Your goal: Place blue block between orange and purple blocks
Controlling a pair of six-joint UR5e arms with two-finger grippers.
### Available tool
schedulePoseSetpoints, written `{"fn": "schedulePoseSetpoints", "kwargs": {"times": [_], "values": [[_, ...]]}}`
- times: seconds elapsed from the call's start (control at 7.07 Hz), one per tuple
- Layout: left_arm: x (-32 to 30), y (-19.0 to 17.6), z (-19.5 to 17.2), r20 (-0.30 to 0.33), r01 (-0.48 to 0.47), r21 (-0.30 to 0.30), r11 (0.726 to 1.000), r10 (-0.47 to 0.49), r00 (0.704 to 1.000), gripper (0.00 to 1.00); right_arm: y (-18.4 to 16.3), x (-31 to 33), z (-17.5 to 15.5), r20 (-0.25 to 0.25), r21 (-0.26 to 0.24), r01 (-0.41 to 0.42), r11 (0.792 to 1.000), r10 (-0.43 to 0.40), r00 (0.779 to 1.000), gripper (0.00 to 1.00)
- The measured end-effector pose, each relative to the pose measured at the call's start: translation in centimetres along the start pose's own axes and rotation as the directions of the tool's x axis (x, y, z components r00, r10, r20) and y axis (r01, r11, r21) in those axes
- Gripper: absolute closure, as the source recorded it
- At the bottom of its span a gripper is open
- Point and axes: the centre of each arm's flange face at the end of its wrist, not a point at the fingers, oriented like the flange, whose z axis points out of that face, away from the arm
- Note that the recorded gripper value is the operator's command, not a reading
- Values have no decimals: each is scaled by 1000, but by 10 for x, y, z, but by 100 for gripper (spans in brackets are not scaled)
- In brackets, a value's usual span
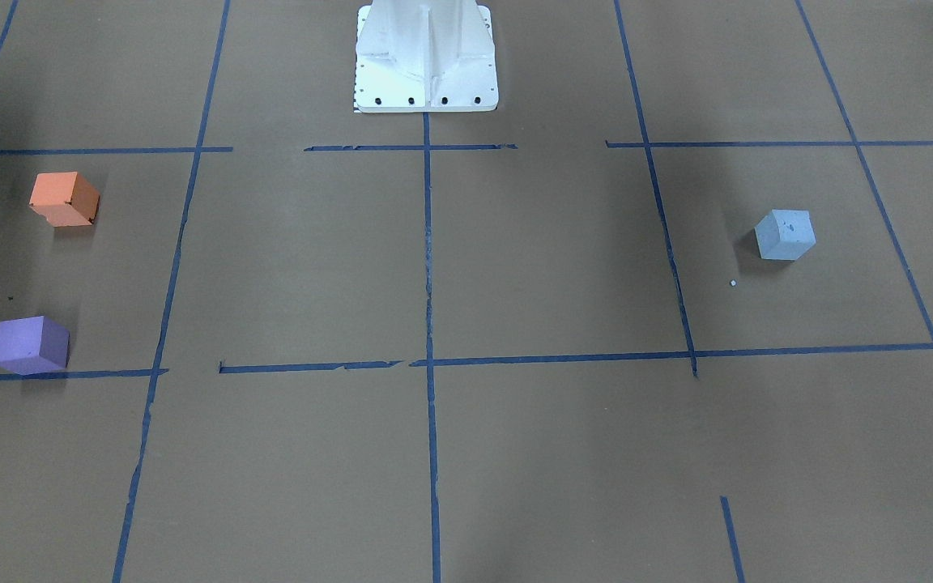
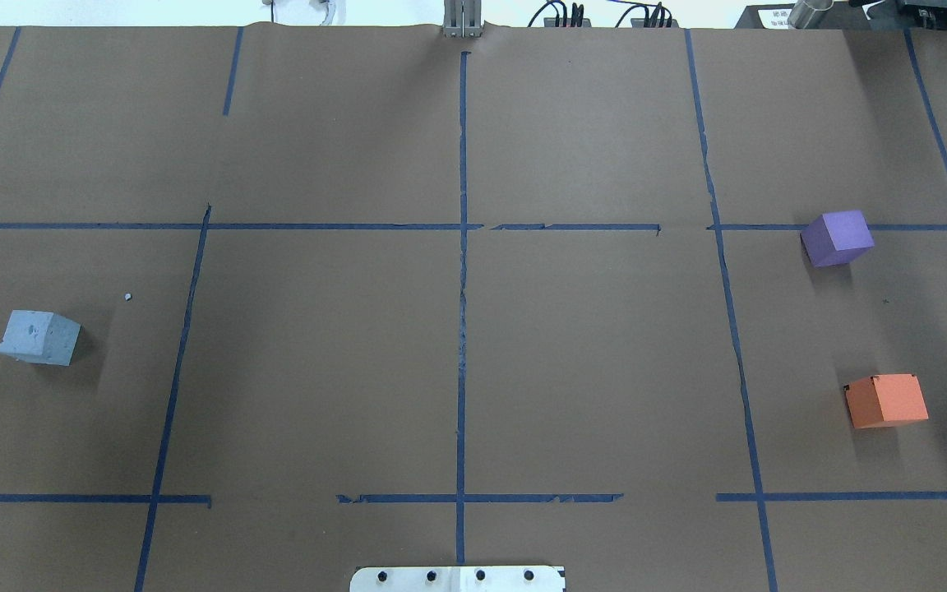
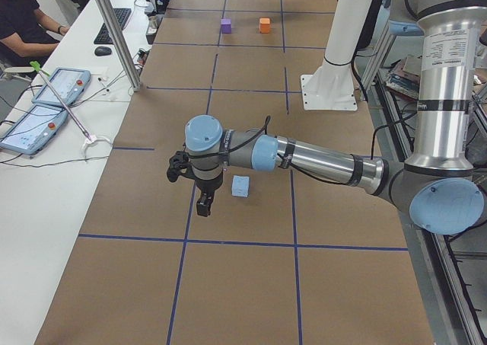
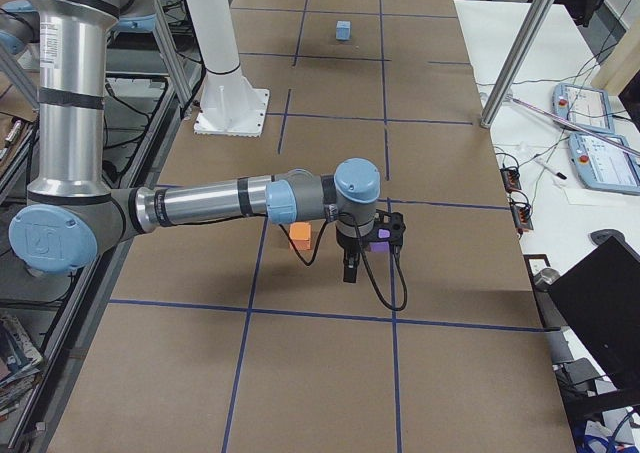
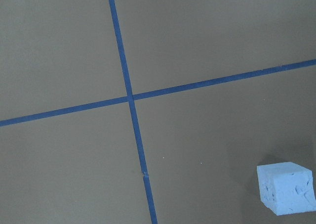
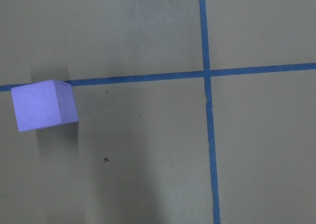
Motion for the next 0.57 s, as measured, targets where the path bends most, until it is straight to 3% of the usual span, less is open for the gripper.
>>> {"fn": "schedulePoseSetpoints", "kwargs": {"times": [0.57], "values": [[-1,7,7,0,3,-14,1000,-3,1000,0,1,-1,-1,2,9,7,1000,-7,1000,0]]}}
